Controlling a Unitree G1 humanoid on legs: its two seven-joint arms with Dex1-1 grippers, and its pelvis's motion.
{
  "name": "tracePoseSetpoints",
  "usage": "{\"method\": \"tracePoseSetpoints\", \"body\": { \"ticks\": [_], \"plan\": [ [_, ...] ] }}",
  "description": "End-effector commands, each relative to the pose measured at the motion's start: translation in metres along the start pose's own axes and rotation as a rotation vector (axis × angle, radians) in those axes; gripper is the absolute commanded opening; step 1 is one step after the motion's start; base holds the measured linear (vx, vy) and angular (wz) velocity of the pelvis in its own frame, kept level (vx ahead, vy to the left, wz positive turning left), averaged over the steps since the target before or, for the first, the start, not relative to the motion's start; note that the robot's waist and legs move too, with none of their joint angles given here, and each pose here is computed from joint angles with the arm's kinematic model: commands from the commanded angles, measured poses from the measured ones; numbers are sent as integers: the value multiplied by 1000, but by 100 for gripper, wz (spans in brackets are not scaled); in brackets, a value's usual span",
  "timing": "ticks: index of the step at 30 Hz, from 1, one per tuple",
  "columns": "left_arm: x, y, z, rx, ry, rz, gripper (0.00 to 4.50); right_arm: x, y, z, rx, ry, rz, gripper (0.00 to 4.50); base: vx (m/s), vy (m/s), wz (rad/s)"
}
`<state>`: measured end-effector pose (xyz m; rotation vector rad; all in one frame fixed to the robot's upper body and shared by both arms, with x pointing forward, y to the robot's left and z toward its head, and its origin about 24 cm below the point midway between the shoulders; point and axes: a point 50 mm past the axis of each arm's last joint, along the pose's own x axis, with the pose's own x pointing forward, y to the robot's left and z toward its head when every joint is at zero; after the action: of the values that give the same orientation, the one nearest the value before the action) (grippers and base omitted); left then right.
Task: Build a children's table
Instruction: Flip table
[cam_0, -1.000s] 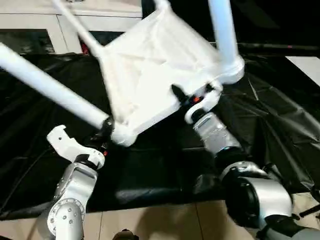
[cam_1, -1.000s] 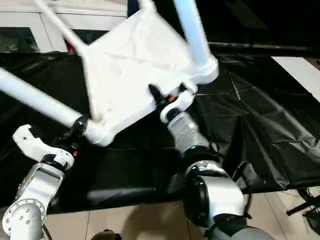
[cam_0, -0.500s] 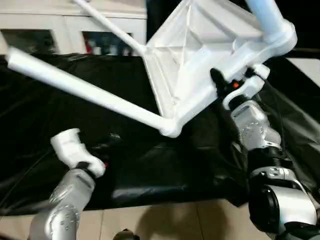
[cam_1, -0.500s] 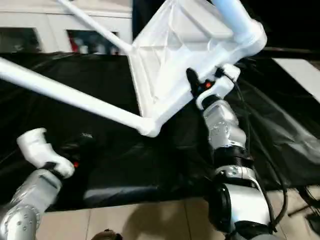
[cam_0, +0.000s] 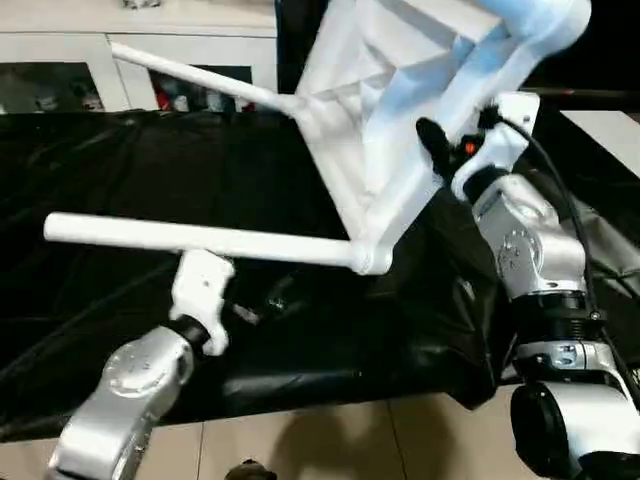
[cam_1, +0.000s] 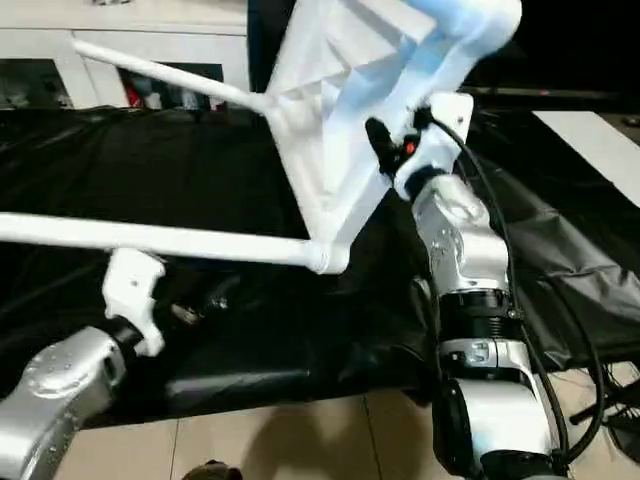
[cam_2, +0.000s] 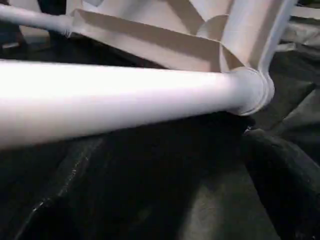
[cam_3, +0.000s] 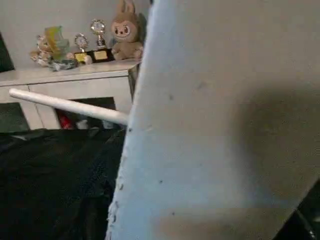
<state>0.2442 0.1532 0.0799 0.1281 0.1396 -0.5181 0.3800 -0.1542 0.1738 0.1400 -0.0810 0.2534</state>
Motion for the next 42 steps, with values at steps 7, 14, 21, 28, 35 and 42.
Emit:
{"method": "tracePoseSetpoints", "body": {
  "ticks": [7, 14, 21, 28, 35, 42],
  "plan": [
    [5, -5, 36, 138, -148, -68, 450, -1, 27, -2, -161, 69, 34, 203, 0, 0, 0],
    [5, -6, 48, 199, -195, -83, 450, -2, 38, -1, -188, 89, 62, 195, 0, 0, 0],
    [9, -2, 59, 348, -185, -31, 450, -2, 43, -5, -269, 111, 49, 195, 0, 0, 0],
    [15, 1, 81, 503, -286, 42, 450, -9, 55, -28, -283, 80, 155, 287, 0, 0, 0],
    [15, 4, 95, 694, -363, 65, 450, -19, 46, -44, -255, 69, 178, 351, 0, 0, 0],
    [4, 11, 96, 778, -381, 107, 450, -43, 48, -59, -295, 62, 298, 351, 0, 0, 0]
  ]
}}
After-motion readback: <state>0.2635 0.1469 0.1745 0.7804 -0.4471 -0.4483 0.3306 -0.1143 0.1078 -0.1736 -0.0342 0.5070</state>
